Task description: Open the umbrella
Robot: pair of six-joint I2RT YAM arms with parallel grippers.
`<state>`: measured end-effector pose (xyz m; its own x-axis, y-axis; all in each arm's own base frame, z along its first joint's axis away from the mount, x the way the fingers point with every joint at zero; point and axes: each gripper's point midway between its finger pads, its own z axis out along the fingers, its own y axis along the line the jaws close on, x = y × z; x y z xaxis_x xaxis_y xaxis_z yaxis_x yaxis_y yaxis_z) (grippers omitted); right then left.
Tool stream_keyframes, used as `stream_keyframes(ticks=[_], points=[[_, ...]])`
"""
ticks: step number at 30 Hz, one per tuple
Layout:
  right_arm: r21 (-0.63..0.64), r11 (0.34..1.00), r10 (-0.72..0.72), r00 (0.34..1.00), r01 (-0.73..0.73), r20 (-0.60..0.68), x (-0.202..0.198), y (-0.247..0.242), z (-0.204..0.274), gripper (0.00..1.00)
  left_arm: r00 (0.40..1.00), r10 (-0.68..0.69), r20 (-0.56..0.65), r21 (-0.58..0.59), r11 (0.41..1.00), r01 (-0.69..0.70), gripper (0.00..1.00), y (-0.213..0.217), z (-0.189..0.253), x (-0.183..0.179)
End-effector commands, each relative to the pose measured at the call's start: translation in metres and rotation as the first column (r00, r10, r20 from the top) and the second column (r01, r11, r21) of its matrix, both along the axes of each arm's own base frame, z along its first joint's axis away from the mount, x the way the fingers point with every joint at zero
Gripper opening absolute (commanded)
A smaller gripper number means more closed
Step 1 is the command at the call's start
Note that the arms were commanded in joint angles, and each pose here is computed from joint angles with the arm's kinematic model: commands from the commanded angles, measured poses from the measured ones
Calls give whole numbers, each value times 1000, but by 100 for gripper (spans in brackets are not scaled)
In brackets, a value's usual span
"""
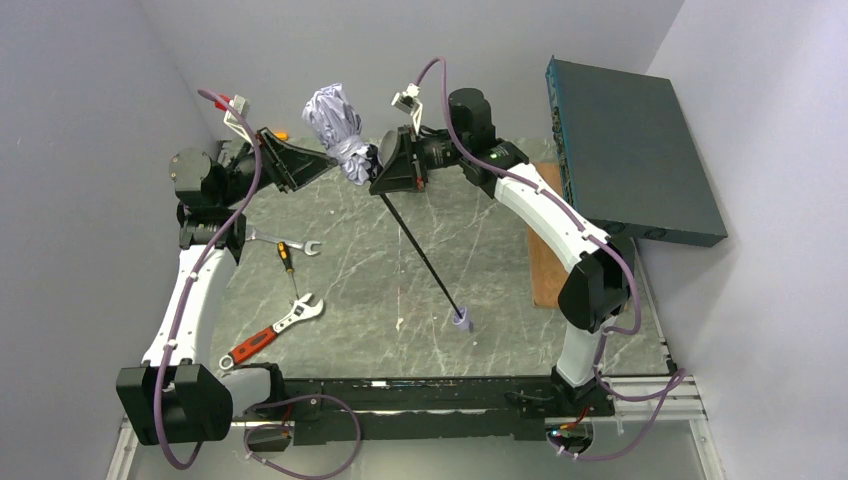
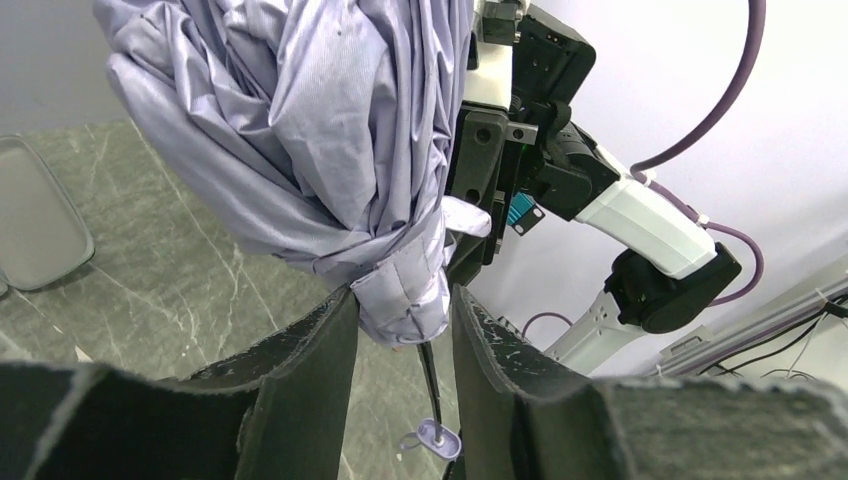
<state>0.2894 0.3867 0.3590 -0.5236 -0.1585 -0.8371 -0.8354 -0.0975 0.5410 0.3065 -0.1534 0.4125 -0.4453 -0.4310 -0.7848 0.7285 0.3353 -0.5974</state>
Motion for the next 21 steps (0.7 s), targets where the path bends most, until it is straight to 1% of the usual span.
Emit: stream_keyframes(ticks=[1,3,6,8,9,12,14,15,16,18,19,21], points=[[65,998,16,991,-25,136,-16,-2,32,0,997,21,76,-1,1000,-21,42,2,23,-7],[62,998,15,990,-24,142,-17,-1,32,0,997,24,73,-2,1000,-24,36,2,23,-6],[40,999,-18,986,12,165,-14,2,27,0,997,22,73,-4,1000,-22,21,2,24,-7],[21,998,-55,982,52,180,-9,3,25,0,997,21,77,-4,1000,-21,9,2,25,-8],[19,998,-60,980,58,189,-8,3,24,0,997,23,76,-5,1000,-22,1,2,24,-8],[-2,992,-124,971,127,206,3,2,22,0,997,19,76,-4,1000,-18,0,1,23,-9],[-32,973,-215,947,229,237,20,0,16,0,997,17,77,3,1000,-17,0,1,20,-9],[-55,953,-273,926,296,260,30,-2,12,0,996,17,84,8,1000,-18,0,1,19,-9],[-79,928,-326,895,365,305,42,-5,7,0,994,20,103,10,1000,-22,0,1,21,-10],[-116,886,-381,846,450,374,58,-9,-2,0,980,-2,198,24,1000,-3,0,-6,38,-20],[-127,877,-383,835,463,396,60,-10,-5,0,972,-9,237,36,999,1,0,-10,49,-24],[-149,871,-361,815,469,454,60,-8,-13,0,956,-75,283,49,997,64,0,-31,63,-36]])
